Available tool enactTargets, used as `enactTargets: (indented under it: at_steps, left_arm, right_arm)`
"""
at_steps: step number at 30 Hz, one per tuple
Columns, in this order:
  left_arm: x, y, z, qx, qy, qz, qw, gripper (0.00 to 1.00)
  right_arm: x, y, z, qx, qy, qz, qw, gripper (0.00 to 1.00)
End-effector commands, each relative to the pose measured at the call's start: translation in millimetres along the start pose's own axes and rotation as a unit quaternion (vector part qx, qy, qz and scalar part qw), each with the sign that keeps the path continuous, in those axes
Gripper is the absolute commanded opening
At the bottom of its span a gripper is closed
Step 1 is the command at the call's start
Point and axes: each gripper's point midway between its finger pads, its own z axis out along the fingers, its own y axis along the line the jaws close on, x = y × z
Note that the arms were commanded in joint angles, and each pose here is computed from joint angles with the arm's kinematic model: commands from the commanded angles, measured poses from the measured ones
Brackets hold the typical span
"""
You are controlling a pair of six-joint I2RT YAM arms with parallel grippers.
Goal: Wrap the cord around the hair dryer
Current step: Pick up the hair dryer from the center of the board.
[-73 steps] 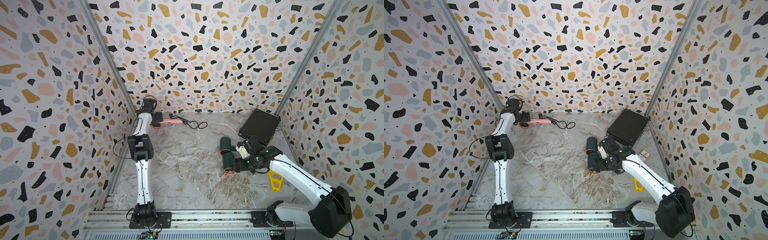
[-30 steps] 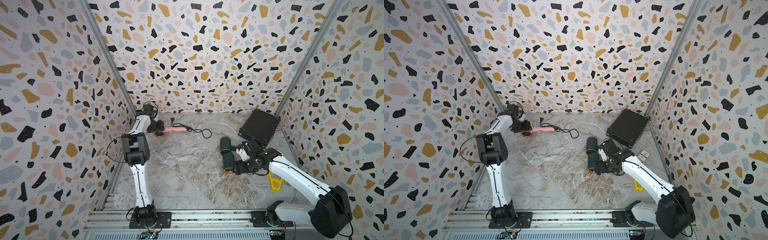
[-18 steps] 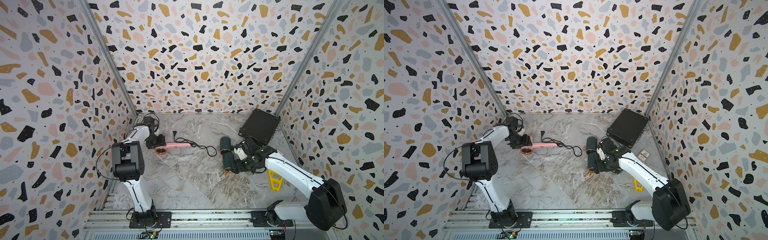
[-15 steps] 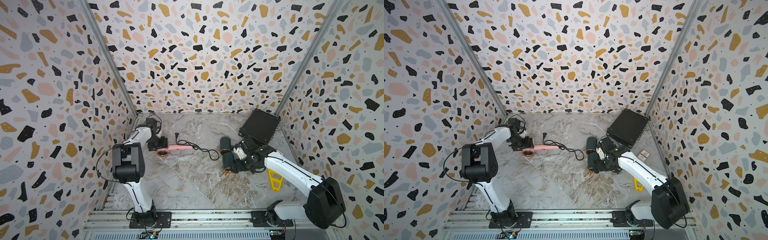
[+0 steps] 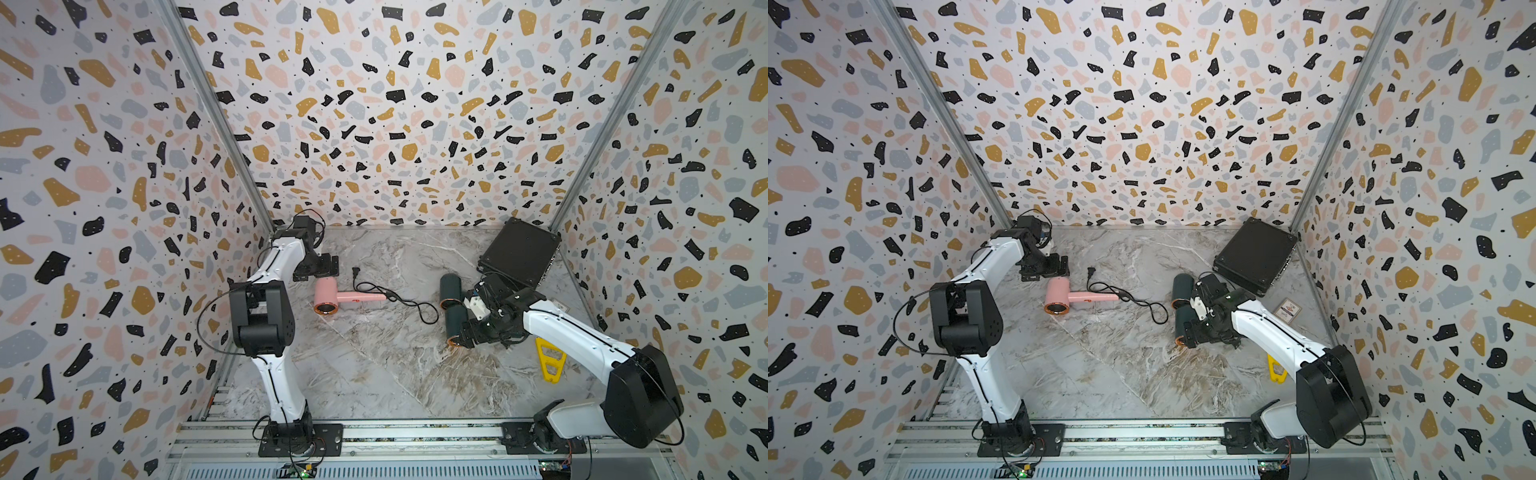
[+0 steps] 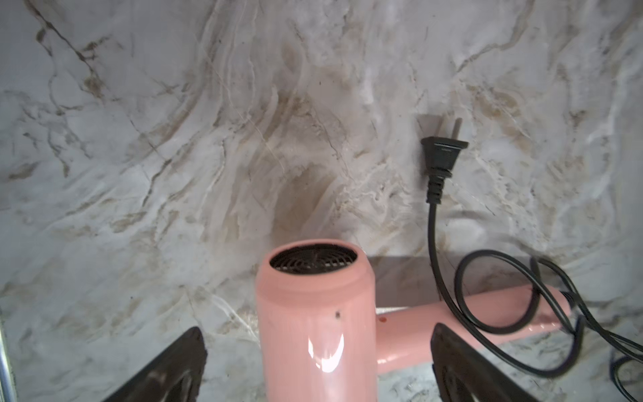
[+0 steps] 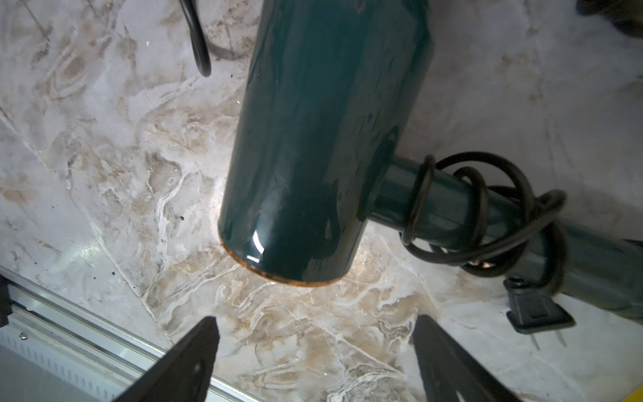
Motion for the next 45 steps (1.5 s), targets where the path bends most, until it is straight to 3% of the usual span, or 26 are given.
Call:
enactTargets:
  at_steps: [1, 8, 16, 20, 28, 34, 38, 42, 45]
  left_arm:
    - [8.8, 6.3, 13.8, -0.018, 0.044, 0.008, 0.999, 0.99]
    - [27.5, 6.1, 43.3, -0.022, 0.086, -0.003, 0.996, 0.95]
    - [38.1, -3.7, 67.8, 0.014, 0.107, -0.003, 0.994, 0.88]
    - [42.7, -6.3, 74.8, 0.024, 0.115, 0.006, 0.993, 0.82]
    - [52.2, 5.0, 87.0, -0.006, 0.139, 0.012, 0.990, 0.72]
    - [53.8, 6.6, 90.2, -0.011, 0.145, 0.012, 0.989, 0.59]
    - [47.9, 2.7, 65.9, -0.032, 0.138, 0.033, 0.989, 0.52]
    - [29.1, -20.0, 13.2, -0.043, 0.095, 0.071, 0.992, 0.35]
    - [25.7, -30.6, -24.0, -0.065, 0.095, 0.108, 0.987, 0.23]
  right_arm:
    - [-8.4, 2.1, -10.1, 0.000, -0.012, -0.015, 1.000, 0.92]
    - [-3.2, 3.6, -5.3, -0.008, -0.005, -0.014, 1.000, 0.92]
    - [-2.1, 1.6, -6.5, -0.003, -0.005, -0.012, 1.000, 0.94]
    - [-2.7, 1.6, -6.9, -0.003, -0.008, -0.006, 1.000, 0.99]
    - [-1.1, -1.5, -9.7, 0.007, -0.009, -0.003, 1.000, 1.00]
    - [-2.7, -1.8, -13.9, 0.008, -0.021, -0.003, 1.000, 1.00]
    - [-14.5, 5.2, -29.6, 0.000, -0.050, -0.039, 0.998, 1.00]
    - [-46.0, 14.3, -60.2, 0.005, -0.101, -0.091, 0.991, 1.00]
    - [-71.9, 25.3, -74.3, -0.006, -0.133, -0.105, 0.986, 1.00]
